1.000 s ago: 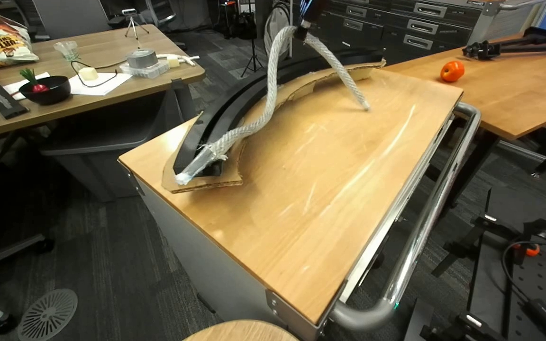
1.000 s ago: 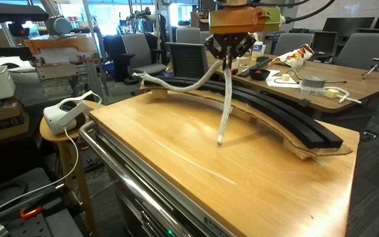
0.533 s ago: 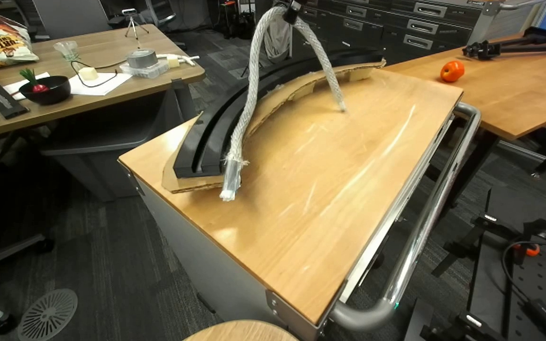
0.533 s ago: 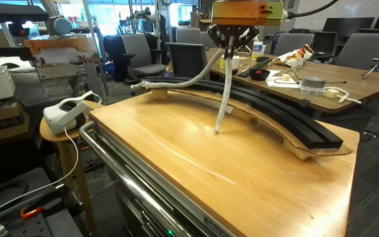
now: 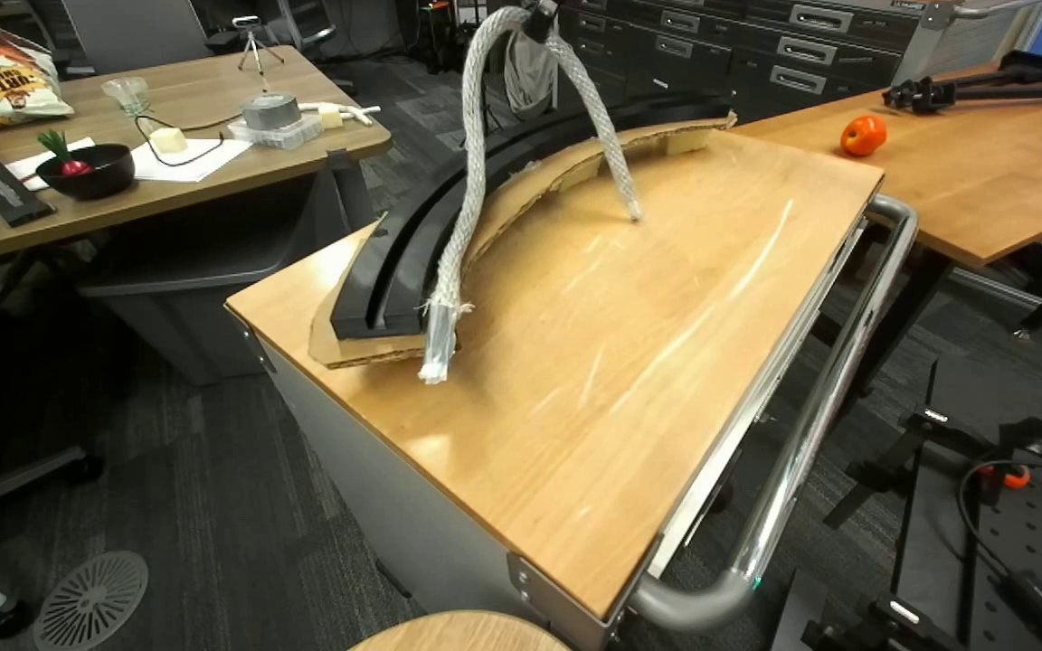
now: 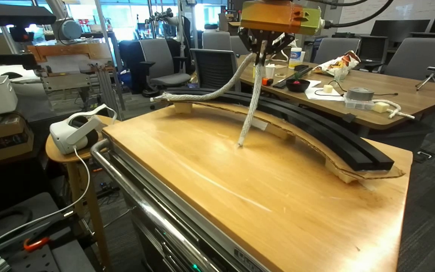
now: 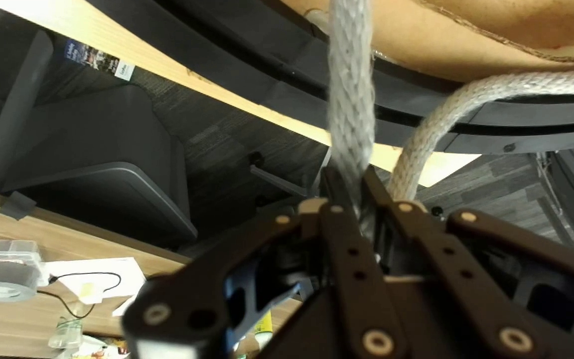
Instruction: Put the white rope on the black board
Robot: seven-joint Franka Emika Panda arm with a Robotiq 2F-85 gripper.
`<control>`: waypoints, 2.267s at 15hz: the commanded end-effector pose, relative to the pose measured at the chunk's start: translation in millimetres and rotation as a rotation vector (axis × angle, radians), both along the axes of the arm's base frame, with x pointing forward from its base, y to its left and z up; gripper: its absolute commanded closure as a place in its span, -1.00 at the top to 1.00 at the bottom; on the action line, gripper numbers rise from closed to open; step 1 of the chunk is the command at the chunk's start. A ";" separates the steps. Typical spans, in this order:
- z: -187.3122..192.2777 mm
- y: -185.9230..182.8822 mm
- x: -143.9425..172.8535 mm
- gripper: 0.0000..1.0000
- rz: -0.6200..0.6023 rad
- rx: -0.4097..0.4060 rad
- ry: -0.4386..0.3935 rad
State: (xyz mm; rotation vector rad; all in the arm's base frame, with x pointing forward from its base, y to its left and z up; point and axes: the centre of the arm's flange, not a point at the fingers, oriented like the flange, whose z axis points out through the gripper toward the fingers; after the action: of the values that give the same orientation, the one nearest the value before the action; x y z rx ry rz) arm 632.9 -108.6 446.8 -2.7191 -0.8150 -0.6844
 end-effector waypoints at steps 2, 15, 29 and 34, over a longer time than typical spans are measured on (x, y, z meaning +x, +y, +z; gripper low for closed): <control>7.4 0.4 13.9 -0.94 -0.005 -0.083 -0.001; -33.1 24.0 17.9 -0.94 0.120 -0.547 0.047; -90.8 44.4 24.7 -0.28 0.242 -0.856 0.110; -54.5 37.6 9.1 0.34 0.228 -0.736 0.108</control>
State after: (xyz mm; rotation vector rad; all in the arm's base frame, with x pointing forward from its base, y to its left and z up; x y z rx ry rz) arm 656.0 -66.7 360.0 -3.1959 -1.6095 -0.1306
